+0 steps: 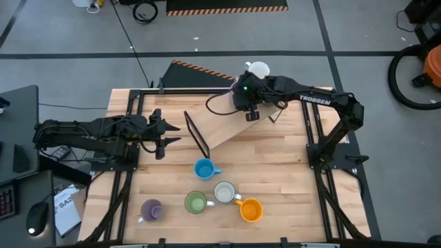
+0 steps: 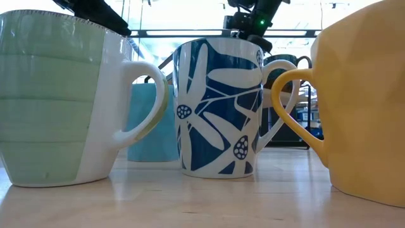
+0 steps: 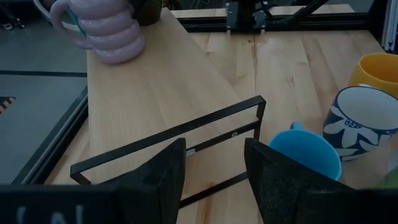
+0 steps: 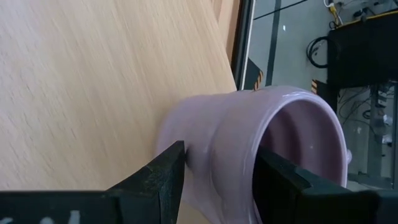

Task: Place coffee mugs
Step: Put the purple mug on the shelf

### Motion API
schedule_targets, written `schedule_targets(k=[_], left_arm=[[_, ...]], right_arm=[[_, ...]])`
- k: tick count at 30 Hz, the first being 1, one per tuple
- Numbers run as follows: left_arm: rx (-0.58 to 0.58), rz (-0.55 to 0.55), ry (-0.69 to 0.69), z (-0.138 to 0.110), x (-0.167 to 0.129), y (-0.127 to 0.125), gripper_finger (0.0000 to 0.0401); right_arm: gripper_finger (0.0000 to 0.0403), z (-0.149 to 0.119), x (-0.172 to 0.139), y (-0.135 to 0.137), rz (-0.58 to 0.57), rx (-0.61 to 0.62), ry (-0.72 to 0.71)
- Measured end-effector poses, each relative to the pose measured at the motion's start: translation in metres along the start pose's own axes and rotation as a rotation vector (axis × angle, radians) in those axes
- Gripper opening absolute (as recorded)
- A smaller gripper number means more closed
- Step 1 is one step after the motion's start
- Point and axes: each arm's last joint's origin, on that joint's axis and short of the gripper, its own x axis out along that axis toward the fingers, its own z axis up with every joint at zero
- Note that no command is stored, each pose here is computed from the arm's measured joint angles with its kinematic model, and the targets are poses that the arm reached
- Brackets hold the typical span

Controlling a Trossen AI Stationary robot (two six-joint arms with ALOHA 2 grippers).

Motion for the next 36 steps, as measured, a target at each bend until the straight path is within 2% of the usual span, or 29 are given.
schedule_targets(k=[16, 36], left_arm=[[0.000, 0.000, 0.000, 0.000, 0.000, 0.000, 0.0171], [-0.018, -0.001, -0.001, 0.000, 0.000, 0.000, 0.0171]], right_arm=[[0.0171, -0.008, 0.003, -0.011, -0.045, -0.064, 0.033], [0.0171, -0.007, 0.000, -0.010, -0.089, -0.052, 0.062]])
